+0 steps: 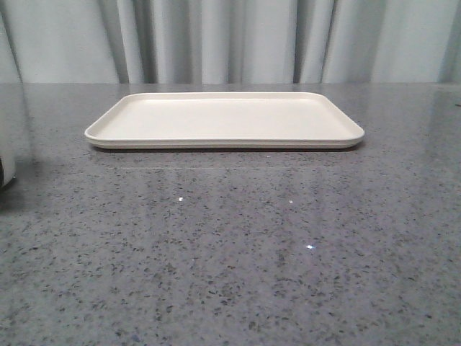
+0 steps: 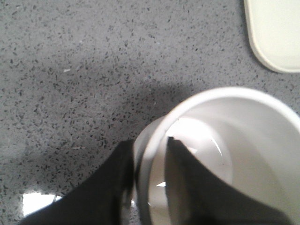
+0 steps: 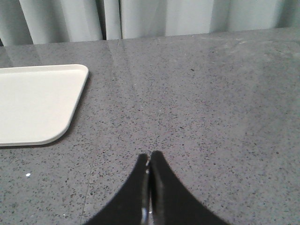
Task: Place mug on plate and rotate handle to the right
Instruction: 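Grip the mug rim with the left gripper and lift it toward the tray, then lower the held mug onto the tray and open the left gripper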
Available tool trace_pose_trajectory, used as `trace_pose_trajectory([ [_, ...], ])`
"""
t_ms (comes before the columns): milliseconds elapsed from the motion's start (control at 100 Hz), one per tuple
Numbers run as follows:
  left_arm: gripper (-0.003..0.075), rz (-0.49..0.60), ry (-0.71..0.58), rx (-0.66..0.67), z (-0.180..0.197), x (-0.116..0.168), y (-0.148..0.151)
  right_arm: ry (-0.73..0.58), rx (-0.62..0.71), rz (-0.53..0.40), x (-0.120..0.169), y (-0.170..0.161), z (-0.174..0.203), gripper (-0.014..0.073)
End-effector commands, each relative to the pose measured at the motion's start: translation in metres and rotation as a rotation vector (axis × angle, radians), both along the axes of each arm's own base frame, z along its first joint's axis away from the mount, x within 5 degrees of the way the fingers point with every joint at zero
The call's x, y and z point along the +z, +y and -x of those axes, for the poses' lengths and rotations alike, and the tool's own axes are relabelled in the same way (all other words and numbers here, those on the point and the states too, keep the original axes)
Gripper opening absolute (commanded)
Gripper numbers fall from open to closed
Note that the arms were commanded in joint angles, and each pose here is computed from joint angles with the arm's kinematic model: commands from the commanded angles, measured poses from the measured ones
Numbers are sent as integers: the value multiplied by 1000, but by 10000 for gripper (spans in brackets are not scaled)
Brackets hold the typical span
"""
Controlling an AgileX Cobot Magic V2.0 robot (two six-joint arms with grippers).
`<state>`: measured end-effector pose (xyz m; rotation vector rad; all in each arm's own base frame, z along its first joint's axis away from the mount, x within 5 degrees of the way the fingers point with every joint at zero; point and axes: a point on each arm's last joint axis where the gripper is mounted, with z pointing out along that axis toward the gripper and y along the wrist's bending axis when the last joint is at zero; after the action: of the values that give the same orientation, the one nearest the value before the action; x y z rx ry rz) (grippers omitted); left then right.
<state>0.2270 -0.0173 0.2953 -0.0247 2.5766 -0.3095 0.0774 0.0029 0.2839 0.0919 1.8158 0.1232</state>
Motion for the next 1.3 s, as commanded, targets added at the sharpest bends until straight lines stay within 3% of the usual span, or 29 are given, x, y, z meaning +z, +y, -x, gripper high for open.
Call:
trace_pose_trajectory([
  [0,8,36,-93,22,-4,17,-1,-93,-8,7,17,-1,-3,-59],
  [30,-19,38,-93,22,-4,17,-1,-93,-8,7,17,-1,-3,-59],
  [280,-19,59,-106,26,-5,21,-3,-93,-8,7,17,-1,-3,-59],
  [500,-19,107,-195,5,-17,52,-13,-93,-8,7,17,-1,-3,-59],
  [870,-19,173,-215,-178,-76,77,-89,-92,-8,7,17,-1,-3,-59],
  [1120,-19,135,-203,-314,-113,70,-145,-92,-8,7,17,-1,-3,-59],
  [1290,-19,122,-195,-343,-130,61,-162,-92,-8,7,17,-1,-3,-59],
])
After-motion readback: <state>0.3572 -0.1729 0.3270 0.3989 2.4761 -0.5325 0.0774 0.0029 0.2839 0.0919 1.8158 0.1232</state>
